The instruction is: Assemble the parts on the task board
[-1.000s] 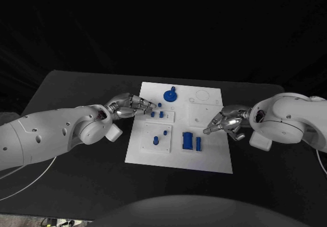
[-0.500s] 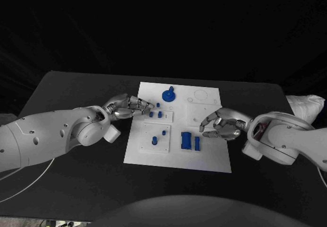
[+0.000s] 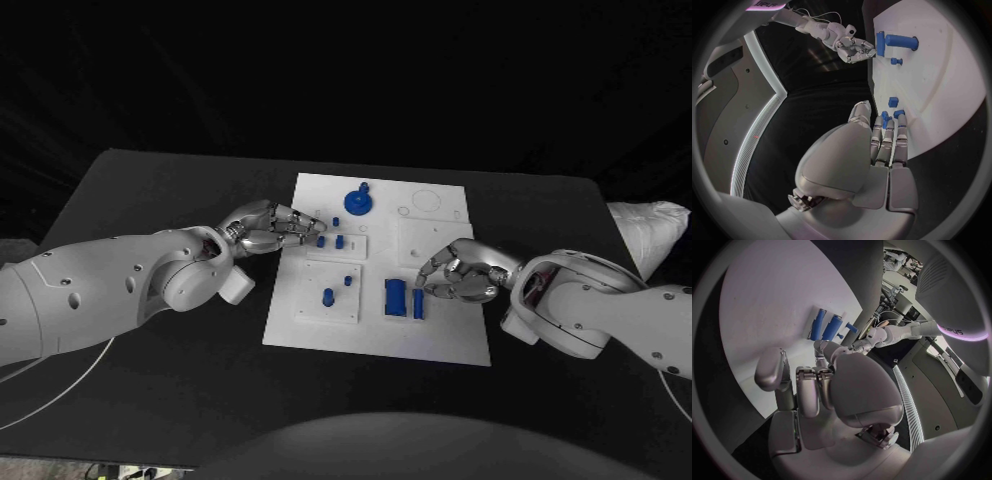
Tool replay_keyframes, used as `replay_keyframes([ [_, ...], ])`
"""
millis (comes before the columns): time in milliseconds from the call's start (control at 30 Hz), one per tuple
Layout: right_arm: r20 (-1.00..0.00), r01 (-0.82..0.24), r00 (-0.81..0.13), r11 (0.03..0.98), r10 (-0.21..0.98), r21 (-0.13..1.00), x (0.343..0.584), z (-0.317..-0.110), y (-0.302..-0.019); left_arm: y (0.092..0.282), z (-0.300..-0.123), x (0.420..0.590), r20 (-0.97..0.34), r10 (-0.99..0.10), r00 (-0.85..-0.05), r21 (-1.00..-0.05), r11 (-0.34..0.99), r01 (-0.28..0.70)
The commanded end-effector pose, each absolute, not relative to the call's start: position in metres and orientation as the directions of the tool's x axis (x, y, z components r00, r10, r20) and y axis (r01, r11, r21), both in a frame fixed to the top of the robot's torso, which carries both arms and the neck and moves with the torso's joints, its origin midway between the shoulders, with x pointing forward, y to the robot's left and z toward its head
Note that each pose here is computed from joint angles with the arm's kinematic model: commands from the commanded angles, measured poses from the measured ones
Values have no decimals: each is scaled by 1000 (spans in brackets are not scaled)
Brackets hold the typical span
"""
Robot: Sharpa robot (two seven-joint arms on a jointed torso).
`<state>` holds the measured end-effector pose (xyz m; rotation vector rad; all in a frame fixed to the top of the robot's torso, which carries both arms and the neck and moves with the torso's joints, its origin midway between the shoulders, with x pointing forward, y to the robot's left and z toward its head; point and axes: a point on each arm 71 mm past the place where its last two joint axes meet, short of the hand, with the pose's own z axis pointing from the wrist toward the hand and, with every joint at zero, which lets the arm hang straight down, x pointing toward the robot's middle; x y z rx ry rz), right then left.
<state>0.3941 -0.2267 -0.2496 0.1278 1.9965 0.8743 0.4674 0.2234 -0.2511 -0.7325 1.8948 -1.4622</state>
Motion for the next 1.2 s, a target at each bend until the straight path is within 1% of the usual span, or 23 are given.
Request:
replay_keyframes([
  [33, -726, -262, -565, 750, 391, 608, 394, -252, -225, 221, -255, 464, -129, -731, -671, -971, 231, -66],
  [433, -712, -230, -594, 768, 375, 597, 394, -260, -226, 222, -255, 464, -129, -731, -670, -971, 232, -66],
  [767, -705, -231, -617, 776, 351, 588, 392, -262, -224, 222, -255, 464, -129, -731, -670, -970, 232, -66],
  [933, -719, -236, -598, 780, 354, 580, 393, -261, -225, 222, -255, 464, -129, -732, -669, -970, 232, -66],
  [1200, -747, -258, -538, 767, 391, 587, 395, -256, -228, 221, -256, 464, -129, -731, -670, -971, 231, -66],
])
